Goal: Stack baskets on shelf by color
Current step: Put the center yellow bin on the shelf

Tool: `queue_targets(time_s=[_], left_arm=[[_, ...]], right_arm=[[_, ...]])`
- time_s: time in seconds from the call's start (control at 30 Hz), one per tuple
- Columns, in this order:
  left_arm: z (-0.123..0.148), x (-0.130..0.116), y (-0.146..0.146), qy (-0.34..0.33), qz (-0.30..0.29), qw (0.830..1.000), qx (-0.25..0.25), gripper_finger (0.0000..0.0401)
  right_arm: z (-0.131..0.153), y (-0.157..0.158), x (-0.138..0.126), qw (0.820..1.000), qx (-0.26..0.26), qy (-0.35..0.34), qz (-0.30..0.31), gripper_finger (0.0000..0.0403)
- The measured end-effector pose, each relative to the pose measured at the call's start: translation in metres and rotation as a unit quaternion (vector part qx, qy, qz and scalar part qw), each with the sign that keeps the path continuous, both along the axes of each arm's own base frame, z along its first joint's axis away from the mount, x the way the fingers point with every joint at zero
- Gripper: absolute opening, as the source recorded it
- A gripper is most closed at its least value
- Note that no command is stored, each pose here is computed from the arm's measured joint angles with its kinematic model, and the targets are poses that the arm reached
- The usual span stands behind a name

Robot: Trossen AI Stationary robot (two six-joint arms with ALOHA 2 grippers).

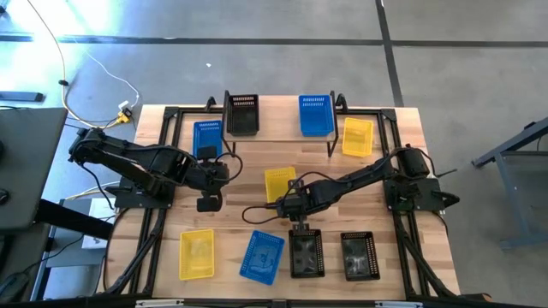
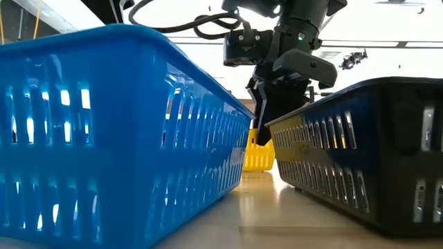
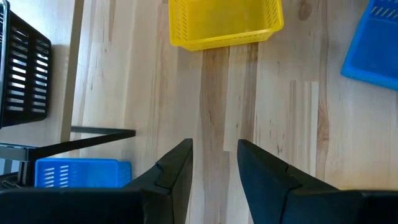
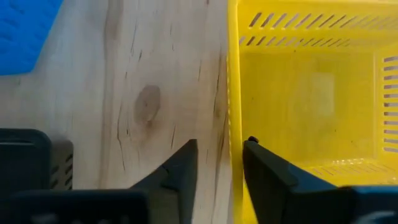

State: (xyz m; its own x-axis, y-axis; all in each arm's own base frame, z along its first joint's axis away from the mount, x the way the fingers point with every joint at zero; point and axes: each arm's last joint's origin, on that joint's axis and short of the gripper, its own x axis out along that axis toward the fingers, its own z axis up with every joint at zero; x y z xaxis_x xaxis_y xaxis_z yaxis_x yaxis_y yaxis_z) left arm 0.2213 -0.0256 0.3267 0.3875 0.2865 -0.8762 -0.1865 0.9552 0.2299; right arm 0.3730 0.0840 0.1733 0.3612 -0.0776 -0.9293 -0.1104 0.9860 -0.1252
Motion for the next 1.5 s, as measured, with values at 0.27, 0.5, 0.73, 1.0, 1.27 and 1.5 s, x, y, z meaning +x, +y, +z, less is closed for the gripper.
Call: queue_targets(time_s=[0.27, 0.5, 0.73, 1.0, 1.27, 1.5], left_arm=[[0.0, 0.0, 0.0, 0.0, 0.0, 1.0, 0.0, 0.0115], [0.0, 0.0, 0.0, 0.0, 0.0, 1.0, 0.0, 0.0115], [0.0, 0.0, 0.0, 0.0, 0.0, 1.0, 0.0, 0.0115], [0.0, 0.0, 0.0, 0.0, 0.0, 1.0, 0.0, 0.0115], [0.0, 0.0, 0.0, 0.0, 0.0, 1.0, 0.0, 0.0115], [0.0, 0.0, 0.0, -0.001, 0.0, 1.0, 0.0, 0.0115]], right_arm=[[0.0, -0.001, -0.001, 1.0, -0.006, 0.005, 0.0, 0.0011], [0.013, -0.005, -0.005, 1.0, 0.018, 0.001, 0.002, 0.0004], [0.045, -0.007, -0.015, 0.999, 0.027, -0.04, 0.004, 0.0001], [0.09, -0.015, -0.031, 0.994, 0.024, -0.106, 0.016, 0.0001], [0.131, -0.03, -0.047, 0.981, -0.024, -0.189, 0.032, 0.0], [0.16, -0.046, -0.057, 0.96, -0.116, -0.249, 0.058, 0.0]])
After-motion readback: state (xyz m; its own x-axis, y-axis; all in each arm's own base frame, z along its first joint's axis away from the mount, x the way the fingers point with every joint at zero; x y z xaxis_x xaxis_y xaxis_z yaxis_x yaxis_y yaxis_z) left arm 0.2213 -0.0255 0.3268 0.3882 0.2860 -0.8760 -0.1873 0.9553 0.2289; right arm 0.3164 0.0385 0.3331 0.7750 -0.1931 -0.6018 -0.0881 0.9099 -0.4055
